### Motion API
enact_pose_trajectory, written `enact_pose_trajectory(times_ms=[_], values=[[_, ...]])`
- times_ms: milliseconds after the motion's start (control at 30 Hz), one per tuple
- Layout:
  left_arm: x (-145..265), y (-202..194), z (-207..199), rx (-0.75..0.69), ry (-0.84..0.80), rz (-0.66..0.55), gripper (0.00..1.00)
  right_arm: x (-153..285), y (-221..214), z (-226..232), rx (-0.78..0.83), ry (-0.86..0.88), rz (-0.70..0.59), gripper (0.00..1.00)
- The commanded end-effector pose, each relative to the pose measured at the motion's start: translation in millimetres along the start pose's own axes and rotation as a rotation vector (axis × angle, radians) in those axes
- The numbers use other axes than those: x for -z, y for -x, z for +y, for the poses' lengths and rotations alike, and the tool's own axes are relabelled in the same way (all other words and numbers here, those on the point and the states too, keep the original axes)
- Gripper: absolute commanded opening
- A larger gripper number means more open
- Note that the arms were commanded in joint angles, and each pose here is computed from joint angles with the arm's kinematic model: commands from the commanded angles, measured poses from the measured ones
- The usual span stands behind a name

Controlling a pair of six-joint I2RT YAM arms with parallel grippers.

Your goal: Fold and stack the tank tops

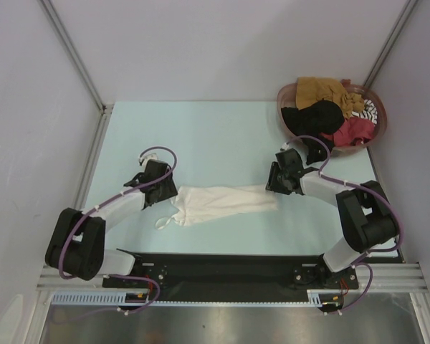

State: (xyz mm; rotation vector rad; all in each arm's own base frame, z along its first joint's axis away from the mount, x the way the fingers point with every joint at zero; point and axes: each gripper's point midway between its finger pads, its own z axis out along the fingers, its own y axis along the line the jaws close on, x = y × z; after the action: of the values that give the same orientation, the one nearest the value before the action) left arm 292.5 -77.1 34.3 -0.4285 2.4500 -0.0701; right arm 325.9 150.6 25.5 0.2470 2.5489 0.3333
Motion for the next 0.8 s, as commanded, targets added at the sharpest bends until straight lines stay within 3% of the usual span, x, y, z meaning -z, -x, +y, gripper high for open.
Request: enact_pose_trajectory(times_ms=[0, 67, 167, 200, 300, 400, 433, 500, 700, 733, 767], values=[[-5, 15, -12, 0.01, -0.042, -0.033, 0.68, -2, 10, 2, -0.005, 0.012, -0.026, 0.42], [-12, 13, -13, 0.012, -0.033, -0.017, 0.67, -3, 9, 2, -0.005, 0.018, -0.02, 0.38], [-21, 15, -14, 0.007, -0.011, -0.003, 0.56, -4, 8, 4, -0.006, 0.03, -0.011, 0.33], [-24, 15, -13, 0.009, -0.006, -0.001, 0.39, -4, 9, 5, -0.007, 0.031, -0.016, 0.31], [-28, 12, -4, 0.028, 0.006, -0.005, 0.14, -6, 6, 2, -0.003, 0.025, -0.007, 0.27], [-28, 12, 7, 0.052, 0.021, -0.012, 0.04, -7, 7, 0, -0.006, 0.02, -0.007, 0.19], [-27, 13, 8, 0.056, 0.021, -0.014, 0.02, -7, 7, -3, -0.01, 0.015, -0.008, 0.12], [-22, 17, 16, 0.073, 0.042, -0.031, 0.0, -7, 6, -1, -0.016, 0.035, 0.005, 0.0], [-6, 22, 38, 0.12, 0.082, -0.07, 0.02, -6, 8, -4, -0.029, 0.035, -0.003, 0.0], [-4, 23, 40, 0.131, 0.082, -0.077, 0.09, -6, 8, -4, -0.03, 0.035, -0.002, 0.0], [0, 27, 39, 0.145, 0.067, -0.095, 0.21, -6, 9, -4, -0.036, 0.038, -0.003, 0.0]])
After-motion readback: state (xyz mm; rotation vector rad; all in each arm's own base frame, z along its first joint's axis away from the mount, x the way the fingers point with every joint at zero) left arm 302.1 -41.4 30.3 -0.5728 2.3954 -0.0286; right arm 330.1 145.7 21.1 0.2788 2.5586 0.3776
